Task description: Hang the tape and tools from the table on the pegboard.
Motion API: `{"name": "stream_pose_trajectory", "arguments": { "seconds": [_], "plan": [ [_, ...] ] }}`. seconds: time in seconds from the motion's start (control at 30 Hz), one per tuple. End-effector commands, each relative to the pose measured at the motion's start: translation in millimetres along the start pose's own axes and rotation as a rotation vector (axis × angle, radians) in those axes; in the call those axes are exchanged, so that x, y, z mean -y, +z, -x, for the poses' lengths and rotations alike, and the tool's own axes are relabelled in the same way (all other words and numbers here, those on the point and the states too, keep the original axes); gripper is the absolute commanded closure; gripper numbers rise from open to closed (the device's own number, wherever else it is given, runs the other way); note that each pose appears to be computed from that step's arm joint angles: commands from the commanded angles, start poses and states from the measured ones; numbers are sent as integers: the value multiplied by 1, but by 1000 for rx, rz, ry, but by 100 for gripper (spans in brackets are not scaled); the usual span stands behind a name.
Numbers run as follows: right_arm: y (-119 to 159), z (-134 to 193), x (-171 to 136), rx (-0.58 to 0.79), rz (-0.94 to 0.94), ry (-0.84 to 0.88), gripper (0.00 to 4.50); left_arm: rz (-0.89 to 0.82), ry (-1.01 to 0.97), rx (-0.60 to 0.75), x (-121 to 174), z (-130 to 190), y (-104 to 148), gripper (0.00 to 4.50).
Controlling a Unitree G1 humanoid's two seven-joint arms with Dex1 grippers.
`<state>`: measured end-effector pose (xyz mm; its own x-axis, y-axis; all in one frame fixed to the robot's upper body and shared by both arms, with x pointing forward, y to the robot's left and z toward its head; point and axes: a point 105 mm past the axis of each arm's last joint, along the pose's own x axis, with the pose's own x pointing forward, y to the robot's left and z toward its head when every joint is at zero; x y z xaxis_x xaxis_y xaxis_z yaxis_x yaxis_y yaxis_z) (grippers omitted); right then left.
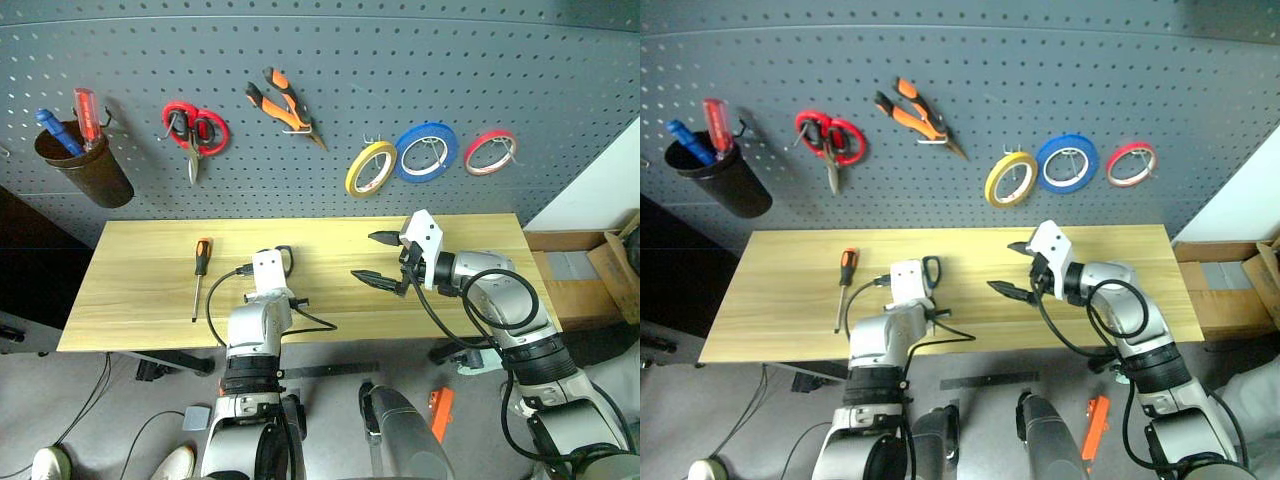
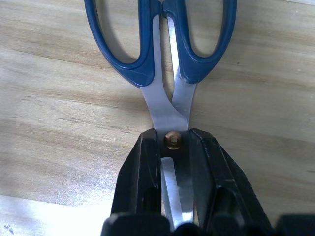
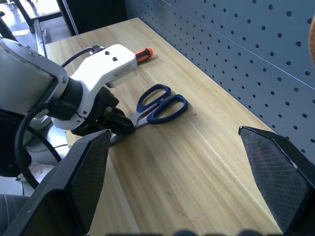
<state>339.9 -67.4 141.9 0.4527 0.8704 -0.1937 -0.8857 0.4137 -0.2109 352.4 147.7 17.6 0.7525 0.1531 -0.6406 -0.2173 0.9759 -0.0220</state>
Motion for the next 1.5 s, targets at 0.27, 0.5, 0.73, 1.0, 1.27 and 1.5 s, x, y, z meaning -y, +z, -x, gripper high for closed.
{"name": "stream_pose_trajectory", "arguments": {
  "seconds": [0.27,0.5,0.73,1.0,1.27,1.5],
  "plan": [
    [29,7,-12,125,-1,55,0,-176,67,228,-22,37,5,401],
    [44,11,-28,215,-85,105,0,-363,68,439,-27,63,24,401],
    [72,13,-38,358,-198,137,0,-509,140,604,-53,89,35,401],
    [92,5,-36,468,-262,105,0,-561,266,792,-71,111,61,401],
    [105,-5,-31,522,-261,74,0,-525,317,915,-76,115,93,401],
    [100,-20,-19,468,-110,-65,0,-442,177,931,-68,99,110,401]
  ]
}}
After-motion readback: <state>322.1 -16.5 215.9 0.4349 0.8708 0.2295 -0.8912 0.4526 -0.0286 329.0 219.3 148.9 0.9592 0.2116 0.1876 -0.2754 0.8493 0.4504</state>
